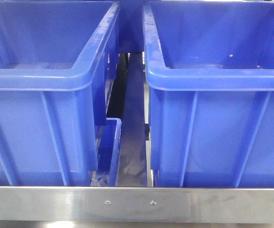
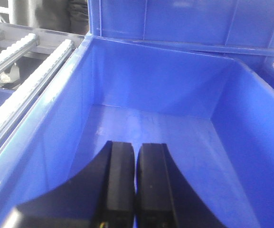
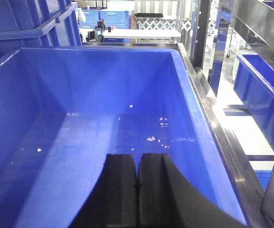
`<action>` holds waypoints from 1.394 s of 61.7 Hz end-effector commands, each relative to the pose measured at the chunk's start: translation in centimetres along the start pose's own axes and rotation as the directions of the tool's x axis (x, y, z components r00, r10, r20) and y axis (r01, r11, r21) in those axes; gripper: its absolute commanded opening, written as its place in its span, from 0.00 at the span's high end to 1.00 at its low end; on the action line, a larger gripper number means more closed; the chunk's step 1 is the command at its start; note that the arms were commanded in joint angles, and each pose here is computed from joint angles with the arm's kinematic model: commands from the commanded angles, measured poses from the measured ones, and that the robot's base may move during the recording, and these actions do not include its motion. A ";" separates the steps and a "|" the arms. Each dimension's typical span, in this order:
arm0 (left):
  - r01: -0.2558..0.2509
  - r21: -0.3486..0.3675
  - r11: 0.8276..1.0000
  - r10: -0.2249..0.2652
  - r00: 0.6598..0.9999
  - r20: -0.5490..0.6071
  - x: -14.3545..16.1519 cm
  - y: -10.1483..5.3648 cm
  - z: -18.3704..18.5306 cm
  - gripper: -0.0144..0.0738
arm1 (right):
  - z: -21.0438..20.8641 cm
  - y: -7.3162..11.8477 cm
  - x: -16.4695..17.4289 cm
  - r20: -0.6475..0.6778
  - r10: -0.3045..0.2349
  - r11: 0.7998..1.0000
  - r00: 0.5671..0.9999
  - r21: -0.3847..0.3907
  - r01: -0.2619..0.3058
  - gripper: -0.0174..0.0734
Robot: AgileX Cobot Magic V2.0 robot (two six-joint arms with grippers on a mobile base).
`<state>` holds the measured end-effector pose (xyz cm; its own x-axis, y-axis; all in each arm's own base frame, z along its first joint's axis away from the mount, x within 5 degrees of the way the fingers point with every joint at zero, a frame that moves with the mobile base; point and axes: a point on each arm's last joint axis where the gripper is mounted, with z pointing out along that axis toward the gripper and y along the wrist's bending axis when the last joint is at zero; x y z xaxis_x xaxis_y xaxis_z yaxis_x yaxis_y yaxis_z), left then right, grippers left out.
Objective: Sort and place red and blue blocks on shelf
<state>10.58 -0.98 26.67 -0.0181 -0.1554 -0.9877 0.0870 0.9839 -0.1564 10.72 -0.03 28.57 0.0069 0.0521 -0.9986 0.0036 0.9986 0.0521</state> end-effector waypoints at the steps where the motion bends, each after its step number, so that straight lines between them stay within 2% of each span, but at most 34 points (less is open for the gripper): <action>1: 0.011 0.002 1.000 -0.011 0.993 0.115 -1.7 -0.1 0.0 0.70 | 0.0 0.0 -1.7 0.111 -0.017 1.000 0.994 0.004 0.017 0.76; 34: 0.011 0.002 1.000 -0.011 0.993 0.115 -1.7 -0.1 0.0 0.70 | 0.0 0.0 -1.7 0.111 -0.017 1.000 0.994 0.004 0.017 0.76; 62: 0.011 0.002 1.000 -0.011 0.993 0.115 -1.7 -0.1 0.0 0.70 | -3.7 0.1 -3.3 0.285 -0.015 1.000 0.958 -0.005 0.017 0.76; 72: 0.011 0.002 1.000 -0.011 0.993 0.115 -1.7 -0.1 0.0 0.70 | -3.7 0.1 -3.3 0.277 -0.015 1.000 0.961 -0.005 0.017 0.76; 86: 0.011 0.002 1.000 -0.011 0.993 0.115 -1.7 -0.1 0.0 0.70 | -4.9 0.2 -1.7 0.143 -0.017 1.000 0.990 -0.016 0.019 0.76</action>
<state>10.57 -0.98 26.52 -0.0226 -0.1549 -0.9877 0.0863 0.9839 -0.1563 6.46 0.07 29.34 0.1088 0.0526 -0.9927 -0.0143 0.9986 0.0513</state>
